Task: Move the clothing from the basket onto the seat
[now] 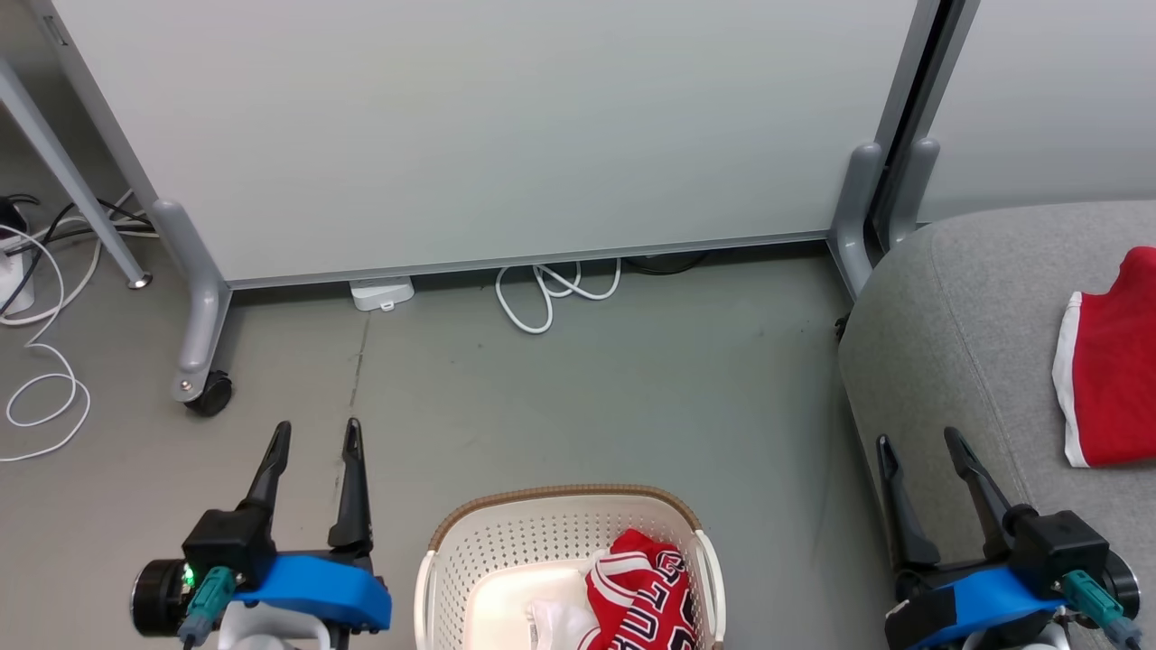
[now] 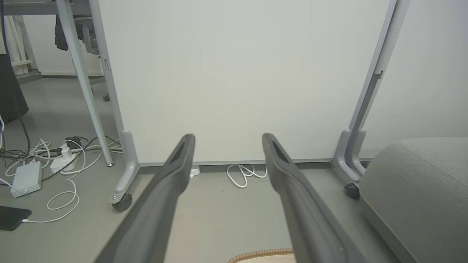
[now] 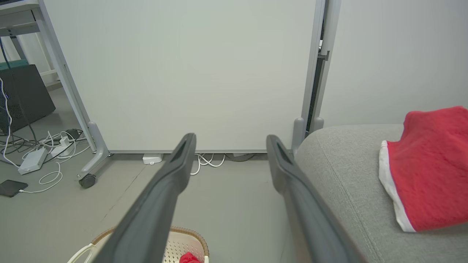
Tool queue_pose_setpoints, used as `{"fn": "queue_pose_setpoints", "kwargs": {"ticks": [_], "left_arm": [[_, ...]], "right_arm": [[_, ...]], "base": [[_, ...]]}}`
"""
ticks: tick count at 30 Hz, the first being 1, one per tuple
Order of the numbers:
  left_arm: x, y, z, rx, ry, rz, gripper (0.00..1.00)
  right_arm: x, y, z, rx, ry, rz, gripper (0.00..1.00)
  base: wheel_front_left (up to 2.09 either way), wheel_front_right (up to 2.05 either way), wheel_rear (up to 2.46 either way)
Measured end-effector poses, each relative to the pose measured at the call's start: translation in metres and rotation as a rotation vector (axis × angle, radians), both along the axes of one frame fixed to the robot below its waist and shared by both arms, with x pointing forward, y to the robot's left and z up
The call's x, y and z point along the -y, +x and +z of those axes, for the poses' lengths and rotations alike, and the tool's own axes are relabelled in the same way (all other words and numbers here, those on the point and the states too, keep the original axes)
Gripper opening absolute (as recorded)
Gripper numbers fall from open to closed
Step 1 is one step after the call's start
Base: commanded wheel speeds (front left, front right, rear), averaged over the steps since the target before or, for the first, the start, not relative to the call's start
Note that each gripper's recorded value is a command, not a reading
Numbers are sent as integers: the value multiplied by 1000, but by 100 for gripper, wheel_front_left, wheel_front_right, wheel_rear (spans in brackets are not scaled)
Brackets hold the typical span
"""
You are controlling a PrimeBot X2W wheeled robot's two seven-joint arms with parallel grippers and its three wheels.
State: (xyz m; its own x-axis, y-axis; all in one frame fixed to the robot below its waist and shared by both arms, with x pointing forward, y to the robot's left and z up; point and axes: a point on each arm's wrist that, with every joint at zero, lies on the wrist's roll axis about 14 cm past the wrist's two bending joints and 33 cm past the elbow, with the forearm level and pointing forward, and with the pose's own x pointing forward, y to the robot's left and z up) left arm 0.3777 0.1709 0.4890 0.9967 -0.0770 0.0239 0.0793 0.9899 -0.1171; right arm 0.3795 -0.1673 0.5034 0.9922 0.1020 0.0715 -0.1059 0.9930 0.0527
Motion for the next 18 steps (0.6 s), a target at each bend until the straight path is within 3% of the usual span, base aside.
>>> {"fn": "queue_pose_setpoints", "kwargs": {"ticks": [9, 18], "left_arm": [[54, 32, -4, -23, -2, -164, 100], [104, 78, -41, -124, 35, -341, 100]], "right_arm": [[6, 15, 9, 28, 1, -19, 100], [26, 45, 12, 46, -14, -69, 100]], "base": [[0, 0, 0], [0, 0, 0]]}}
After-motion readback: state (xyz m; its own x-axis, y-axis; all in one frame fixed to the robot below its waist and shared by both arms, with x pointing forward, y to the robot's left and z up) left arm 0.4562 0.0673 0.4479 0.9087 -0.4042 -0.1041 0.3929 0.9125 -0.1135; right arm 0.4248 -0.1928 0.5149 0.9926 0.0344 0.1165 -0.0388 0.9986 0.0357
